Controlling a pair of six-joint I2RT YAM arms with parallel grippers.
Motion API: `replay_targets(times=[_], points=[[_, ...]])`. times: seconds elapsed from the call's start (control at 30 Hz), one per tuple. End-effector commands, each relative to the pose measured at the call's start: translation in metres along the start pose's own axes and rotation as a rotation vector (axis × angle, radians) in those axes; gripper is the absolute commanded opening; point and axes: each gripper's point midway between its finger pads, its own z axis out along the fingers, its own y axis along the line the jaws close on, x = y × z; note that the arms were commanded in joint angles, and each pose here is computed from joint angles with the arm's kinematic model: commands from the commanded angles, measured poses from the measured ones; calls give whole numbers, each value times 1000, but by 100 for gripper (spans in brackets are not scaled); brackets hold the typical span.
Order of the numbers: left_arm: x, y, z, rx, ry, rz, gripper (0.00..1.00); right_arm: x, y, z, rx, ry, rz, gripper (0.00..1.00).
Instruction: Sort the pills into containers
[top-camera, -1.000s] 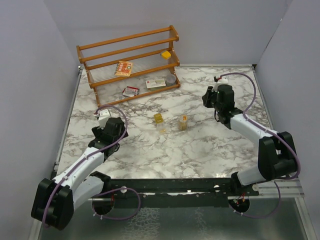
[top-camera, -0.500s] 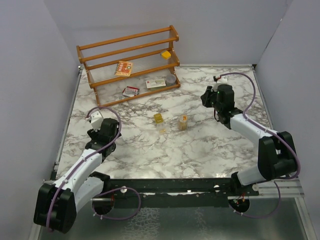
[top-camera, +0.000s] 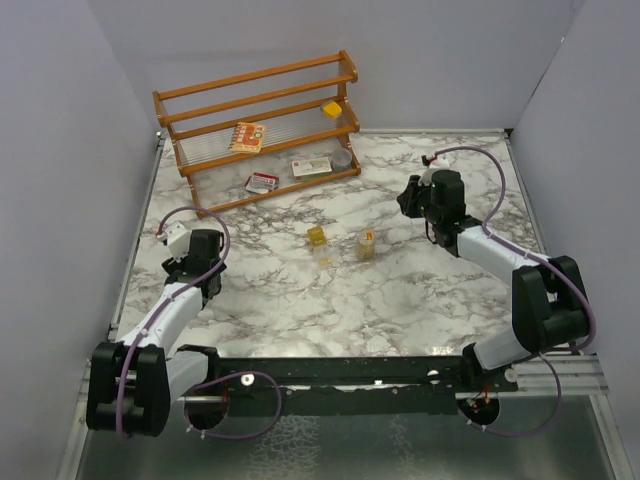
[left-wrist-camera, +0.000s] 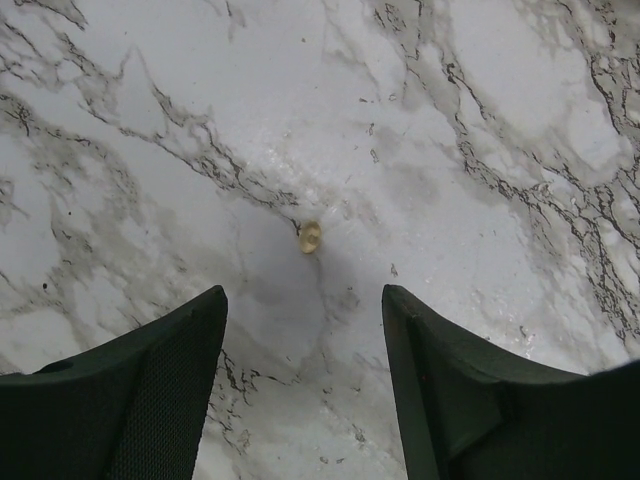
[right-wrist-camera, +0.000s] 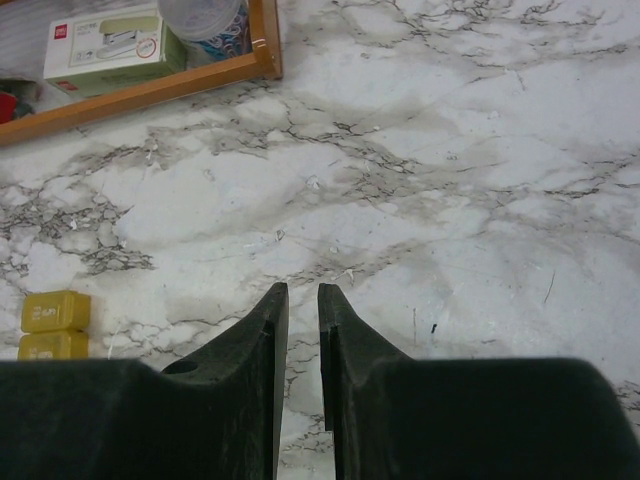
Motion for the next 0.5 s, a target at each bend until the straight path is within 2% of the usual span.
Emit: replay_targets(times=[0.0,0.47], points=[[-10,-14,1,65,-20,-24,64,-5,8,6,-42,-18,7,18],[-8,-8,11,49,-5,-72,56,2,14,10,-78,14,11,18]])
